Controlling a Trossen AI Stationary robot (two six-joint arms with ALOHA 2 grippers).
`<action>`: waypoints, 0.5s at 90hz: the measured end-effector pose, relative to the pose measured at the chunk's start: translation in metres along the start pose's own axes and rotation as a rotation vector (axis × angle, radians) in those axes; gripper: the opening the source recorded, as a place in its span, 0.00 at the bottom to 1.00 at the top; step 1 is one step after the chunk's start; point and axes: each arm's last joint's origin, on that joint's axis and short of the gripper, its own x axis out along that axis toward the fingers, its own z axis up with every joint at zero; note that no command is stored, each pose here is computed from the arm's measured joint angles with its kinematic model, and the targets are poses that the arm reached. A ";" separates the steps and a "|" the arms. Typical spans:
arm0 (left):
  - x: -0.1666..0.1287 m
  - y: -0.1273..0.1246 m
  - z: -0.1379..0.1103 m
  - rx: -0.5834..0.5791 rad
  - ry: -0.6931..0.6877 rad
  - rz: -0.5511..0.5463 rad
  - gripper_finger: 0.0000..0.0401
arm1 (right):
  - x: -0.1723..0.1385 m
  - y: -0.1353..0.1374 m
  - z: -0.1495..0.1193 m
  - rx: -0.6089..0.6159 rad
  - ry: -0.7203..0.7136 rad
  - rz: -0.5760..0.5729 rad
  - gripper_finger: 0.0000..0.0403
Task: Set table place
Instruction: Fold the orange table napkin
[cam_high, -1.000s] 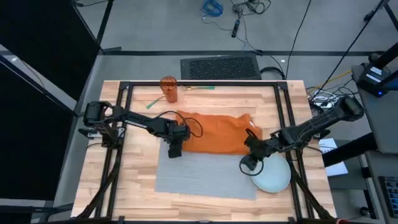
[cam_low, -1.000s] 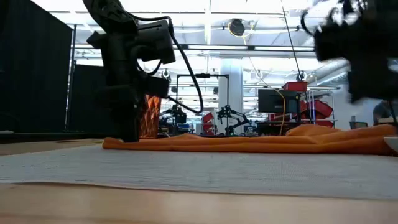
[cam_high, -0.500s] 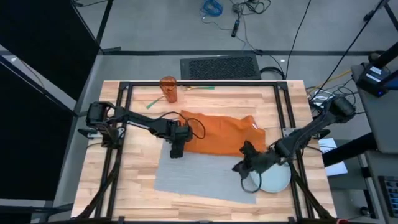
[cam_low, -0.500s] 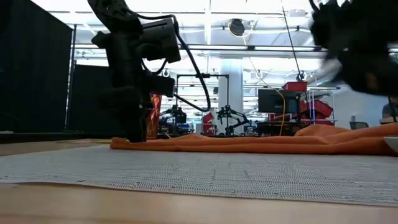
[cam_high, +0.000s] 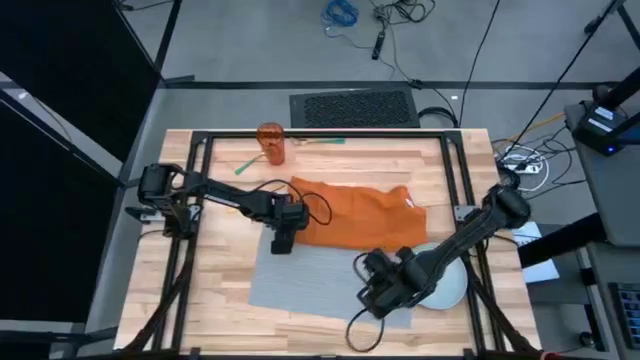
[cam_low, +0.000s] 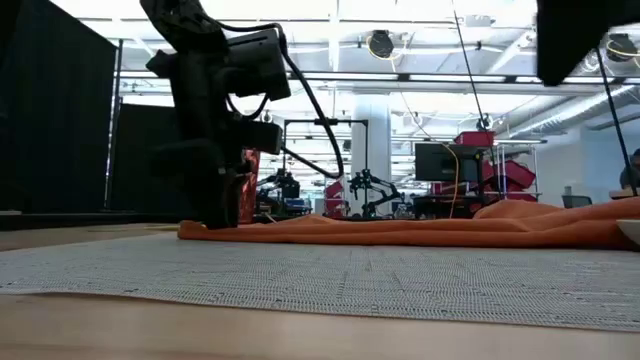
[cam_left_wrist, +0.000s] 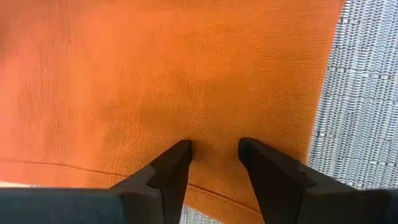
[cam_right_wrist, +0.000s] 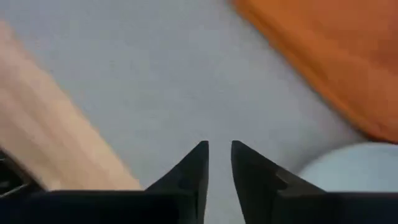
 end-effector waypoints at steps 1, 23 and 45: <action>0.000 0.000 0.000 0.003 -0.001 0.001 0.36 | 0.001 0.002 0.000 -0.002 0.001 -0.002 0.13; 0.000 0.000 0.001 0.046 -0.007 0.009 0.36 | 0.037 0.007 -0.018 0.053 0.240 -0.199 0.25; 0.000 -0.001 0.003 0.071 -0.025 0.014 0.36 | 0.035 0.003 -0.026 0.146 0.245 -0.271 0.44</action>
